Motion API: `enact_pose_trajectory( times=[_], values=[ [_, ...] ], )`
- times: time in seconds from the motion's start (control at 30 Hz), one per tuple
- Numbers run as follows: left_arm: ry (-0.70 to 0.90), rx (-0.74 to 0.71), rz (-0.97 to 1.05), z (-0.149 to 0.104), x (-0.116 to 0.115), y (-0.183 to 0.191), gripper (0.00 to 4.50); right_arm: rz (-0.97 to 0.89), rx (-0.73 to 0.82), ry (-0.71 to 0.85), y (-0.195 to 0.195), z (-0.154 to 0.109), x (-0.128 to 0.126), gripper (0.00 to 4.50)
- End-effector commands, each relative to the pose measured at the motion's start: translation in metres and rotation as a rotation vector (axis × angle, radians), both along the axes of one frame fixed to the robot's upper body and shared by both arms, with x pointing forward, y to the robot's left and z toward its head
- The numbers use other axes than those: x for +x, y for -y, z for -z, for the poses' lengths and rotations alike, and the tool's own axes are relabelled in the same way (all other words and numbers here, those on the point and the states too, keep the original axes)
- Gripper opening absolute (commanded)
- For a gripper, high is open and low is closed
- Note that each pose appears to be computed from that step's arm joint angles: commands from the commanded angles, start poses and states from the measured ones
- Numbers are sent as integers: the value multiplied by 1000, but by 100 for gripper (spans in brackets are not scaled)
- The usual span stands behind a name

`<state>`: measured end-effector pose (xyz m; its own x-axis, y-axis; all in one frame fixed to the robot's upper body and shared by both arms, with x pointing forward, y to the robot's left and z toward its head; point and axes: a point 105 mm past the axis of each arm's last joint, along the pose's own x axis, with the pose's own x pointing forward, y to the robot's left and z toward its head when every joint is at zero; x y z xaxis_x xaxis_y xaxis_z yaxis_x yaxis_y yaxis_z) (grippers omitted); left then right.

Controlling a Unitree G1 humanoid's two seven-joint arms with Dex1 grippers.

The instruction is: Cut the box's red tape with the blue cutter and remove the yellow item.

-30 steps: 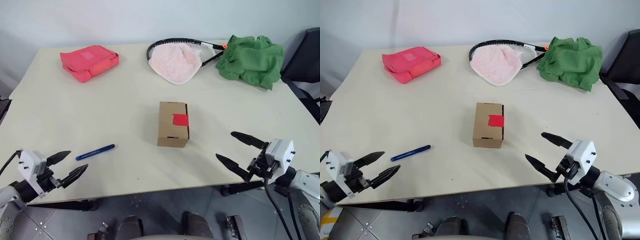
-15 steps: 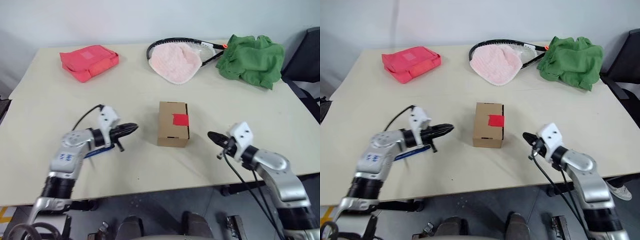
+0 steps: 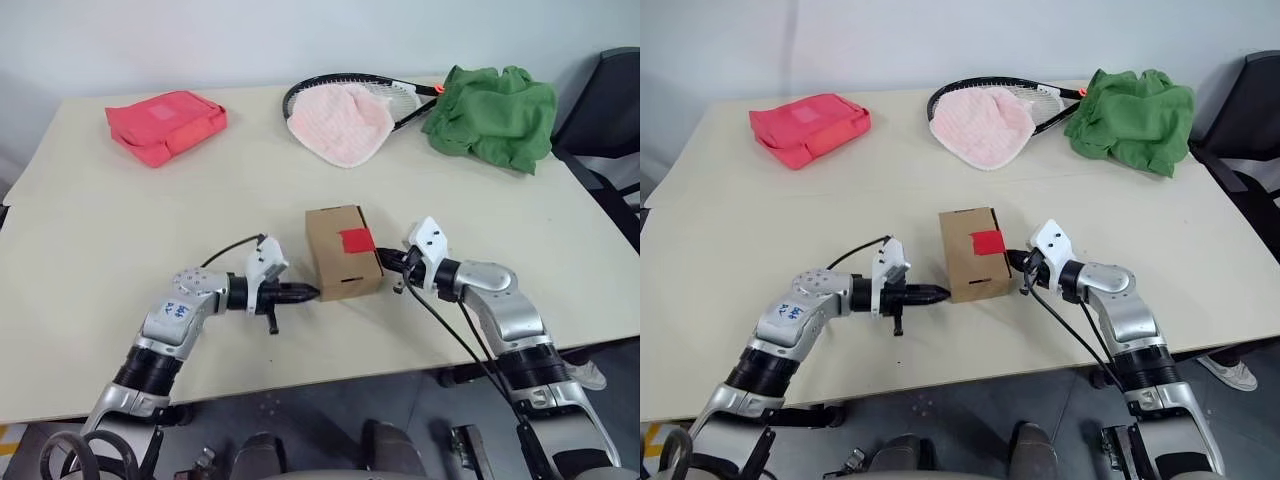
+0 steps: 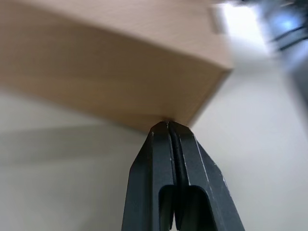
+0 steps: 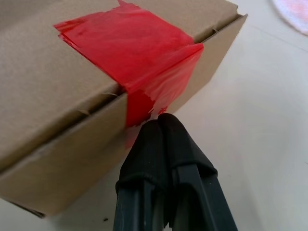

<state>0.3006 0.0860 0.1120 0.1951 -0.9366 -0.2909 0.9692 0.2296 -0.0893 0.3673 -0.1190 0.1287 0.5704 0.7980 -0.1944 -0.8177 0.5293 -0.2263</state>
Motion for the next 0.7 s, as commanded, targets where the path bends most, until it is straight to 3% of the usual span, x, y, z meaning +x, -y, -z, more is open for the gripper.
enact_pose_trajectory(
  times=[0.03,0.27,0.5,0.6,0.7],
  values=[
    [-8,-46,40,-7,-17,3,4,-117,8,6,-9,-4,-6,0],
    [-10,-59,-3,-6,-29,-5,4,-142,11,80,-9,-10,4,0],
    [12,-103,-51,-33,-40,-43,4,-94,-12,180,19,-31,3,0],
    [63,-162,-144,-55,-25,-61,4,-68,-37,168,24,-29,1,0],
    [166,-140,-279,-61,6,-67,4,-21,-31,157,19,-26,5,0]
  ],
)
